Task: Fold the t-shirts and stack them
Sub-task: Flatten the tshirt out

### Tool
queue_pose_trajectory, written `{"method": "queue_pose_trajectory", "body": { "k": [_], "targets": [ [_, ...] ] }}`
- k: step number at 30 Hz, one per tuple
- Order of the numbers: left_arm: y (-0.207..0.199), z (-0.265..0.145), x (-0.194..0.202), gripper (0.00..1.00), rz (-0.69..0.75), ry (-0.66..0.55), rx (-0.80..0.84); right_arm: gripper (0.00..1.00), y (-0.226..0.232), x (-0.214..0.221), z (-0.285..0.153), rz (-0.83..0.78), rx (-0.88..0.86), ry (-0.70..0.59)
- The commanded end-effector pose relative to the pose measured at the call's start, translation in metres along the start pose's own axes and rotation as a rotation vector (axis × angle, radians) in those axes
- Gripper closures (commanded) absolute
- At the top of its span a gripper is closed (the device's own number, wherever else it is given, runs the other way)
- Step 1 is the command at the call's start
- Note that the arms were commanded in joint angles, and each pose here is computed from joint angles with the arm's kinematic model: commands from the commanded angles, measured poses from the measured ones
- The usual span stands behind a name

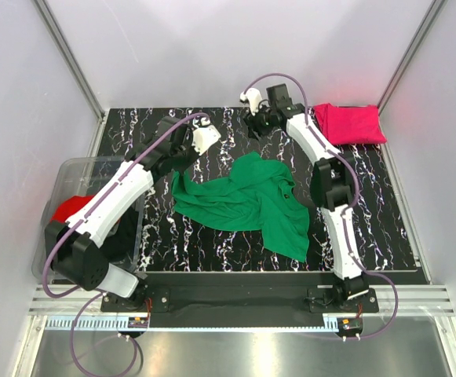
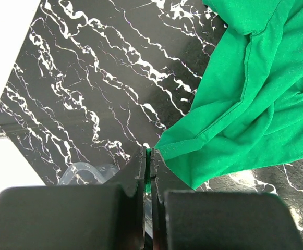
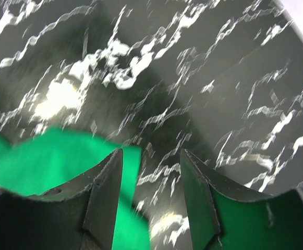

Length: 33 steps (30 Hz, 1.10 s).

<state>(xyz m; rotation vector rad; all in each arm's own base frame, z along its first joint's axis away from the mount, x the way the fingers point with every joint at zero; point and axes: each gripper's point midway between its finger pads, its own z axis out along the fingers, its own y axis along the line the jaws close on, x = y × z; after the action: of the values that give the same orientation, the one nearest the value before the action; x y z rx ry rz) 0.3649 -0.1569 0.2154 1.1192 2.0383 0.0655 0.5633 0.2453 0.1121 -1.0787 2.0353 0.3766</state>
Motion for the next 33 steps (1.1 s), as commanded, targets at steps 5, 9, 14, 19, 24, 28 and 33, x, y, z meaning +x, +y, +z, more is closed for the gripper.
{"method": "queue_pose_trajectory", "body": {
  "k": [5, 9, 14, 19, 24, 28, 33],
  "targets": [
    [0.004, 0.005, -0.005, 1.0, -0.04, -0.027, -0.004, 0.45, -0.009, -0.016, 0.016, 0.092, -0.037, -0.014],
    [0.007, 0.005, -0.006, 1.0, -0.049, -0.028, -0.011, 0.45, 0.005, 0.018, 0.024, 0.127, -0.083, 0.076],
    [0.01, 0.008, -0.007, 1.0, -0.055, -0.025, -0.014, 0.48, 0.024, 0.046, 0.023, 0.16, -0.142, 0.152],
    [0.008, 0.011, -0.013, 1.0, -0.066, -0.041, 0.011, 0.48, 0.026, 0.056, 0.03, 0.176, -0.148, 0.172],
    [0.008, 0.012, -0.013, 1.0, -0.069, -0.04, 0.013, 0.48, 0.024, 0.059, 0.038, 0.186, -0.148, 0.172],
    [0.007, 0.012, -0.011, 1.0, -0.072, -0.035, 0.011, 0.48, 0.027, 0.063, 0.043, 0.208, -0.154, 0.178],
    [0.009, 0.013, -0.012, 1.0, -0.072, -0.035, 0.008, 0.46, 0.026, 0.063, 0.048, 0.216, -0.149, 0.176]
  ]
}}
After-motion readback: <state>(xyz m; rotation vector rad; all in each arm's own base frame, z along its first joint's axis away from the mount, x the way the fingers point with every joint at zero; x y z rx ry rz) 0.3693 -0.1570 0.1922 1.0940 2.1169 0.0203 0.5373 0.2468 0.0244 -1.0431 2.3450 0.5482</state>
